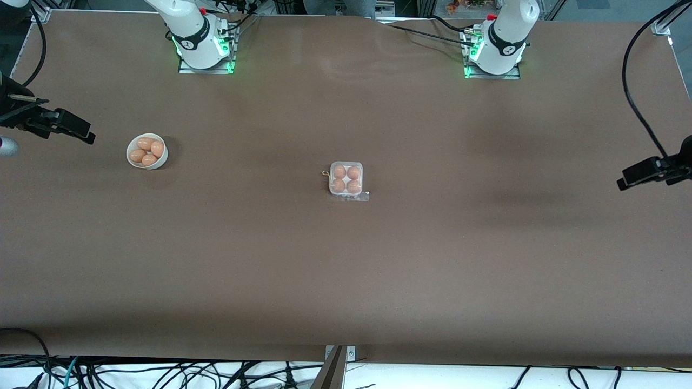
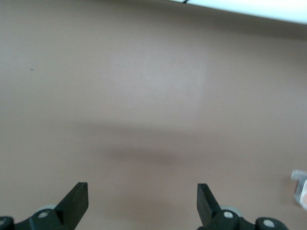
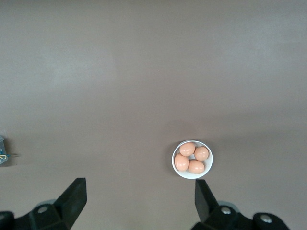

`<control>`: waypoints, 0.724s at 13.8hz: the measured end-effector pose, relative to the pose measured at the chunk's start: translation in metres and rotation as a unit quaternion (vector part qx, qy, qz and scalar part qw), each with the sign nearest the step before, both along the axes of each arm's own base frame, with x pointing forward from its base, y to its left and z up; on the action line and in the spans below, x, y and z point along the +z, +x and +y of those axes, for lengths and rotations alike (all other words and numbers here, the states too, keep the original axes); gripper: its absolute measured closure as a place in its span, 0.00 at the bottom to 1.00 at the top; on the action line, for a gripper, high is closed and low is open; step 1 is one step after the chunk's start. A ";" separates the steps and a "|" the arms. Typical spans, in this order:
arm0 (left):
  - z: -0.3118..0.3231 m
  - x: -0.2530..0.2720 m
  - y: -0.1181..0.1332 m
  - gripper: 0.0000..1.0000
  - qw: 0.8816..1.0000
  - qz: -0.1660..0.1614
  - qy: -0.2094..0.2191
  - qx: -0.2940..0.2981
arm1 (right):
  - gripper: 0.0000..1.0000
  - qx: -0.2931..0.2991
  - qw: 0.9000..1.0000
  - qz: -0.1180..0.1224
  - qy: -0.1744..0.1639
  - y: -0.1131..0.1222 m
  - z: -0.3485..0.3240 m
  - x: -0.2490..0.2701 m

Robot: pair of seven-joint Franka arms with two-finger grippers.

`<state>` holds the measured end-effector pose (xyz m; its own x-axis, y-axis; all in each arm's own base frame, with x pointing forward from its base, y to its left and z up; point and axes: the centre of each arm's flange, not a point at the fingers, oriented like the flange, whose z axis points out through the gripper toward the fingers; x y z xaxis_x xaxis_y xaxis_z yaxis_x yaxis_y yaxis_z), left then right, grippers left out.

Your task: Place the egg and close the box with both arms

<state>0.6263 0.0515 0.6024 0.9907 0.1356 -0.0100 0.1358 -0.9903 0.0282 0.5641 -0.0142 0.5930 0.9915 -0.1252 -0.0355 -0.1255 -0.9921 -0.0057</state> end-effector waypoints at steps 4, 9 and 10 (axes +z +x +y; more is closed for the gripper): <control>0.006 0.000 -0.027 0.00 0.999 0.019 0.041 -0.015 | 0.00 0.000 1.000 0.000 0.000 0.000 0.000 0.000; 0.002 -0.020 -0.034 0.00 0.998 0.028 0.043 -0.023 | 0.00 0.000 1.000 0.000 0.000 0.000 0.000 0.000; 0.001 -0.023 -0.034 0.00 0.998 0.029 0.043 -0.024 | 0.00 0.000 1.000 0.000 0.000 0.000 0.000 0.000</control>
